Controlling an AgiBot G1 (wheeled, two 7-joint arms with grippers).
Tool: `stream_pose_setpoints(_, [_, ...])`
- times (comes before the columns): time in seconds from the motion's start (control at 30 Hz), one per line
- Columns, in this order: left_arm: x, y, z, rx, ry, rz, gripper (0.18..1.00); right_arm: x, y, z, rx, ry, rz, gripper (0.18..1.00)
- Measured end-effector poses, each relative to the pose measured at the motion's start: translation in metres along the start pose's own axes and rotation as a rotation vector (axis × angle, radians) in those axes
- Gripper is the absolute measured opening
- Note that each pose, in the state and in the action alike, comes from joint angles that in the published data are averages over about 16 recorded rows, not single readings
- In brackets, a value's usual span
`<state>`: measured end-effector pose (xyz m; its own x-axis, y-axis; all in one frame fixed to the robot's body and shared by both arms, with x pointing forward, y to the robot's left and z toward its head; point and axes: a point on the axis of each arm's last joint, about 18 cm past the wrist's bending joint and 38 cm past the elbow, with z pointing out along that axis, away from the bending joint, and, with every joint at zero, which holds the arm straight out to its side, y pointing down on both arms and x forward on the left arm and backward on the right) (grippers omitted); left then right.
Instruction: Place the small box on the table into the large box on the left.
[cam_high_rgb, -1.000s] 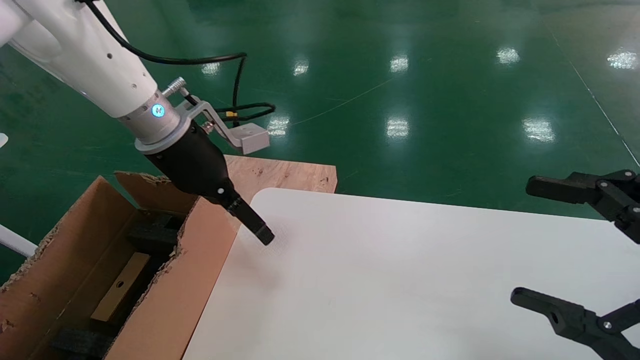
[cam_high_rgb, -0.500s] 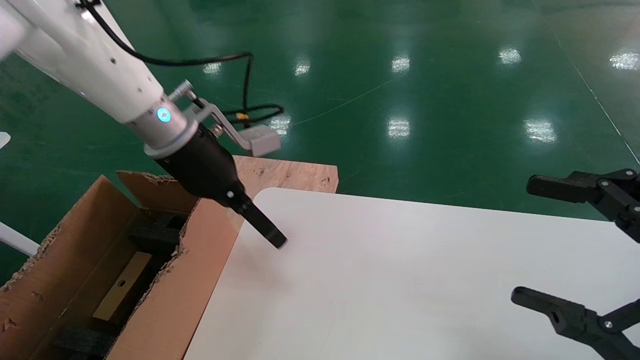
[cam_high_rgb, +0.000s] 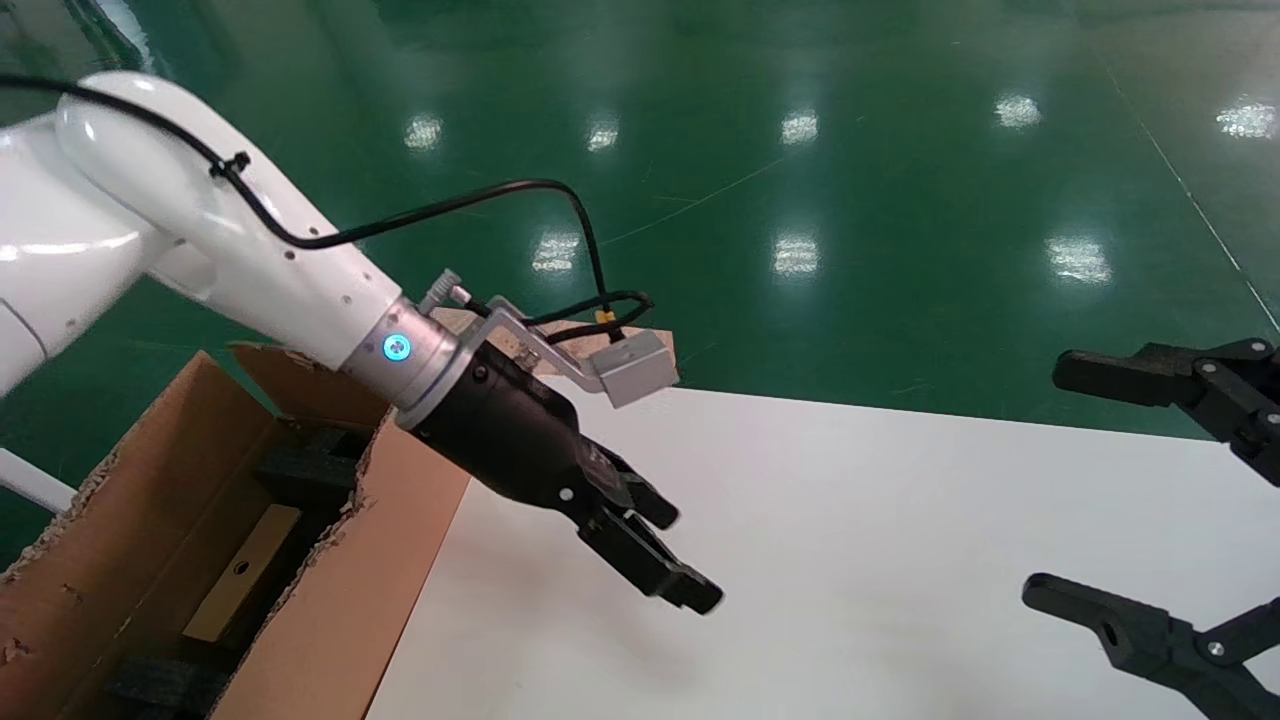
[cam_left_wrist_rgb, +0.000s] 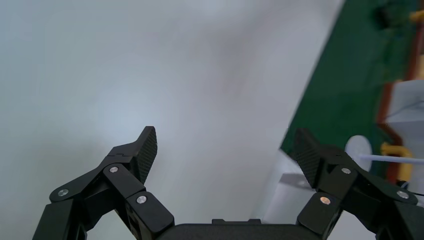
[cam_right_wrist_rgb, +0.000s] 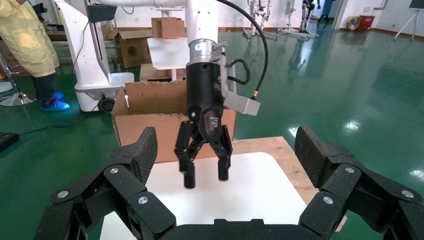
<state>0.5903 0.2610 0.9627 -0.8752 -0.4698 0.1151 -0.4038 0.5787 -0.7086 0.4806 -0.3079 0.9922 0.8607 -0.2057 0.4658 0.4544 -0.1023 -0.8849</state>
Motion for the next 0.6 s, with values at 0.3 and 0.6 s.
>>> stream_pose_setpoints(0.3, [0.023,0.002,0.01,0.187,0.135,0.145,1.001,0.0,0.0,0.0,0.0,0.0,0.0,1.001])
stream_pose_setpoints(0.6, [0.043,0.008,-0.001,0.384,0.192,0.29,1.001,0.0,0.0,0.0,0.0,0.0,0.0,1.001])
